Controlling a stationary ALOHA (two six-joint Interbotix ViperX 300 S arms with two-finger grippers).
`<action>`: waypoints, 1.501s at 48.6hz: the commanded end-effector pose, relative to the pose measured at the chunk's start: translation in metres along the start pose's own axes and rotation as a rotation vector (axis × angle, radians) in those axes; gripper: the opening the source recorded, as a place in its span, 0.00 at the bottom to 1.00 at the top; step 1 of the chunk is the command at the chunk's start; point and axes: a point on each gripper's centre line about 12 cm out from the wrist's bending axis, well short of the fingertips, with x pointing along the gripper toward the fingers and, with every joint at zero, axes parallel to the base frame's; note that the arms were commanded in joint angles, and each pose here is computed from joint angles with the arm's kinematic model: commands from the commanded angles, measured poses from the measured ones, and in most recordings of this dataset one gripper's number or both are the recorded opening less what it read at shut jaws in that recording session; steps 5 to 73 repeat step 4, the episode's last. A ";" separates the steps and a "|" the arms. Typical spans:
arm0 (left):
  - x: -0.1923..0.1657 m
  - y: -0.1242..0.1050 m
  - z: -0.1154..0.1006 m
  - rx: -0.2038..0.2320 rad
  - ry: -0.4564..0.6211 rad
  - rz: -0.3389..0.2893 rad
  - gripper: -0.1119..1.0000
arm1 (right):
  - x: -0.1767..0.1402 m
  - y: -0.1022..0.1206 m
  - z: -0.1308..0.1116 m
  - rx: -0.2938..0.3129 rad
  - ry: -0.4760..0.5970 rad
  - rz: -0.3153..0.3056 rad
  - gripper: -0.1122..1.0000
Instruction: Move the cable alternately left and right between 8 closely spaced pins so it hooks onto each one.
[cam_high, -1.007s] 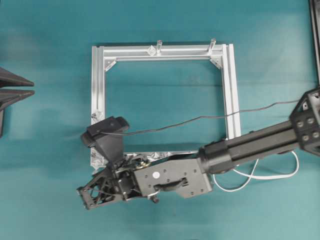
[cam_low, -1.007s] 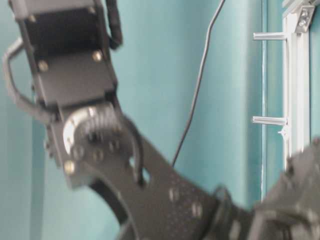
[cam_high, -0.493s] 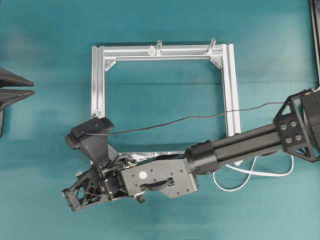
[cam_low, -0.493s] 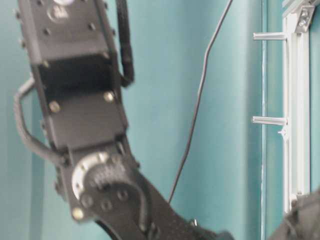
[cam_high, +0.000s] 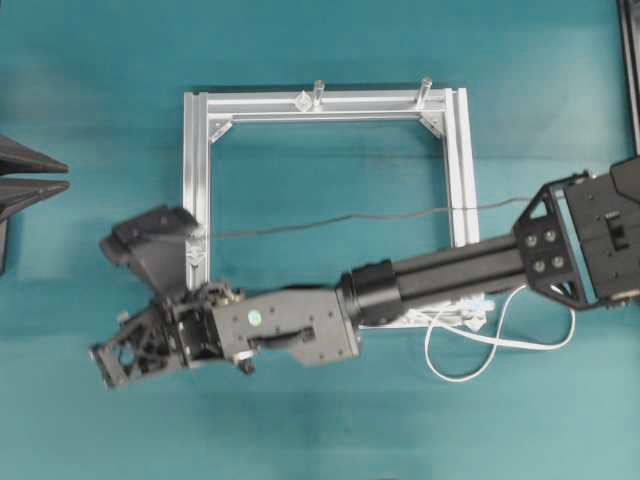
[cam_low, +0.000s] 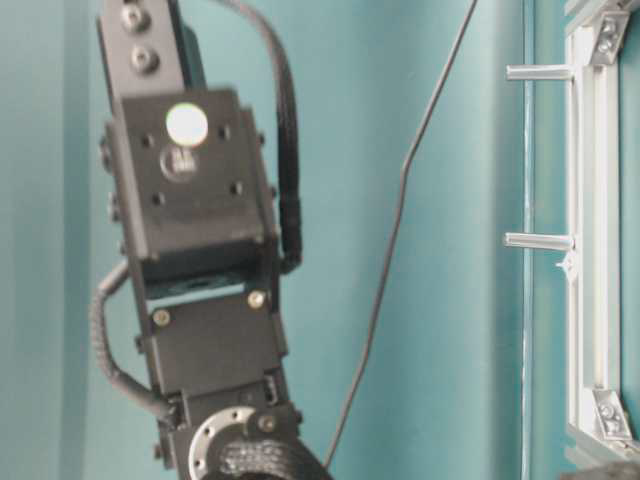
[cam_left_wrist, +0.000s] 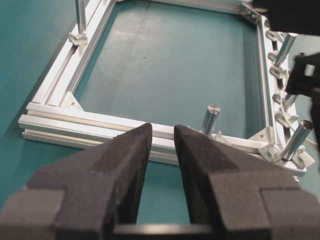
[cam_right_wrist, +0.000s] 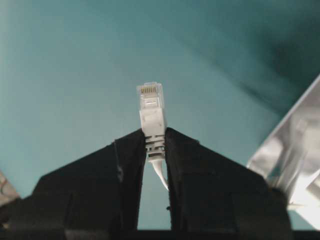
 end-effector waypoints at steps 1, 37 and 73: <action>0.000 0.000 0.004 -0.008 -0.009 0.002 0.38 | -0.019 0.020 0.010 -0.004 -0.021 0.062 0.24; 0.000 0.000 0.005 -0.008 -0.011 0.001 0.38 | -0.019 0.019 0.015 0.001 -0.027 0.060 0.24; 0.000 0.000 0.005 -0.008 -0.011 0.001 0.38 | -0.019 0.019 0.015 0.001 -0.027 0.060 0.24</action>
